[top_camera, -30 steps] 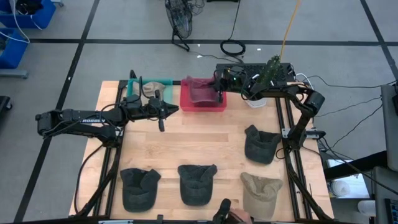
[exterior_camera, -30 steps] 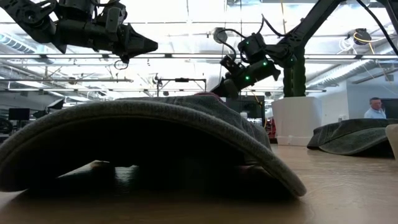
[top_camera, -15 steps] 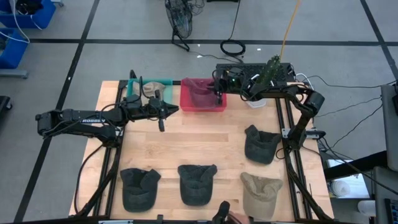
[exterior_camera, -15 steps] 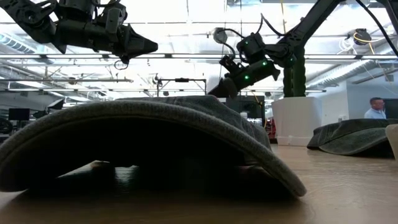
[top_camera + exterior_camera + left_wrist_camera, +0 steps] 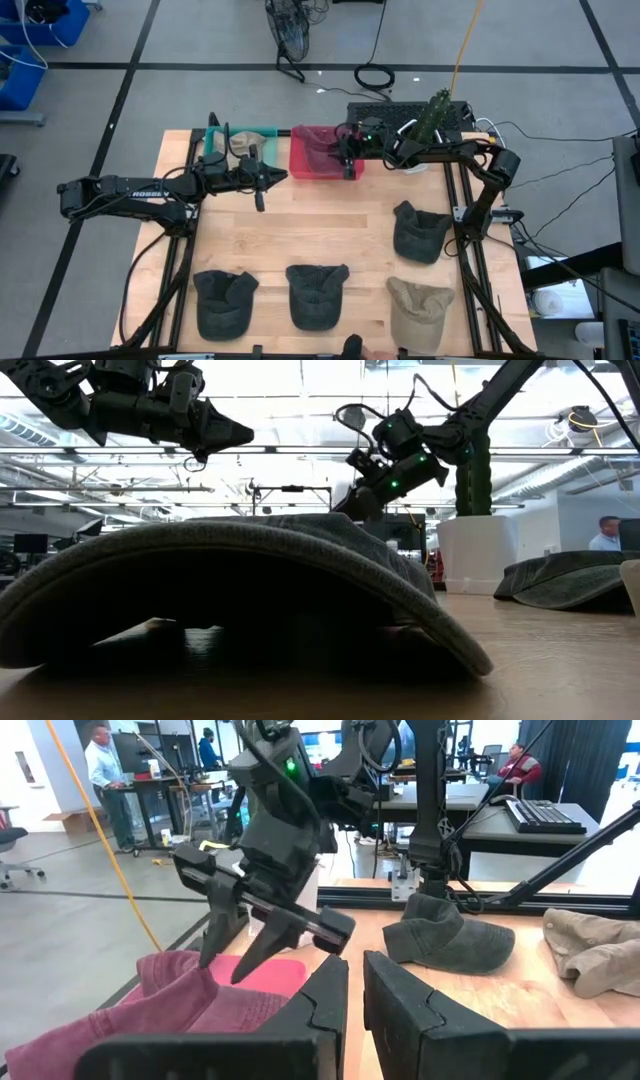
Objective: Pick & Place hat
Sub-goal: Put the red cap into the red bin
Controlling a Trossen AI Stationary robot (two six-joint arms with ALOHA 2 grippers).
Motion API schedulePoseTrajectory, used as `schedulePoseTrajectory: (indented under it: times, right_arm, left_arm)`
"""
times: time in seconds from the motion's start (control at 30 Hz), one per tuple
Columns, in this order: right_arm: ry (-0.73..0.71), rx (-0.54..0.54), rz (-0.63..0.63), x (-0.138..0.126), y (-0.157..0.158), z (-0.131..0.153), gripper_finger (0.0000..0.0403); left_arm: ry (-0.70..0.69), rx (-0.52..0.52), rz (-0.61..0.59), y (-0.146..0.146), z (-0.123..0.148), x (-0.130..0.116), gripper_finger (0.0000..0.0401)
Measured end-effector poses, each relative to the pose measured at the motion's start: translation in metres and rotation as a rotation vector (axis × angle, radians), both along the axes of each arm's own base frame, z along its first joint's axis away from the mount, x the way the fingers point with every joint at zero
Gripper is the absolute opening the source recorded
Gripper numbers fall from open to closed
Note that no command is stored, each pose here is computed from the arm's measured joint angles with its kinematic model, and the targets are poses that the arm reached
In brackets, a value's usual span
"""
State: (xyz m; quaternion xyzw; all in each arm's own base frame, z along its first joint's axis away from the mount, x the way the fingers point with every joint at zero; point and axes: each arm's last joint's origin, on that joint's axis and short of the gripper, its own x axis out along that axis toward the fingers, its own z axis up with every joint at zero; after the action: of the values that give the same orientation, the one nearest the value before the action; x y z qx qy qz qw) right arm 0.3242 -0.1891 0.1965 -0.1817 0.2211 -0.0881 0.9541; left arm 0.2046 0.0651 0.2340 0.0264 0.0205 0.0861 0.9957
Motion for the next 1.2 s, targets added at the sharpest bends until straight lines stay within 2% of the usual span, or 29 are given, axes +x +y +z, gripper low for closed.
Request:
schedulePoseTrajectory:
  times: [0.17, 0.33, 0.47, 0.6, 0.83, 0.93, 1.07, 1.2]
  right_arm:
    - [-0.013, -0.051, -0.103, -0.003, -0.008, 0.003, 0.0173]
    - [-0.069, -0.013, -0.061, -0.006, -0.015, 0.007, 0.0206]
    - [-0.038, 0.107, -0.045, -0.01, -0.017, -0.003, 0.0207]
    - [-0.002, 0.15, -0.069, -0.01, -0.025, -0.02, 0.0194]
    - [-0.027, 0.121, -0.085, -0.008, -0.027, -0.02, 0.015]
    - [-0.051, 0.1, -0.074, -0.006, -0.025, -0.016, 0.0107]
    - [-0.028, 0.092, -0.062, -0.005, -0.023, -0.018, 0.0023]
    - [0.01, 0.041, -0.074, -0.002, -0.018, -0.019, 0.0008]
  left_arm:
    - [-0.001, -0.004, 0.0, 0.0, 0.0, 0.0, 0.0042]
    - [0.0, 0.0, 0.0, 0.0, 0.0, 0.0, 0.0042]
    - [0.0, 0.004, 0.0, 0.0, 0.0, 0.0, 0.0042]
    - [0.0, 0.009, 0.0, 0.0, 0.0, 0.0, 0.0042]
    - [0.002, 0.024, 0.02, 0.001, 0.0, 0.0, 0.0042]
    - [0.006, 0.032, 0.029, 0.001, 0.0, 0.0, 0.0042]
    - [0.011, 0.011, 0.03, 0.001, -0.001, 0.0, 0.0042]
    - [0.009, -0.008, 0.03, 0.001, -0.001, 0.0, 0.0042]
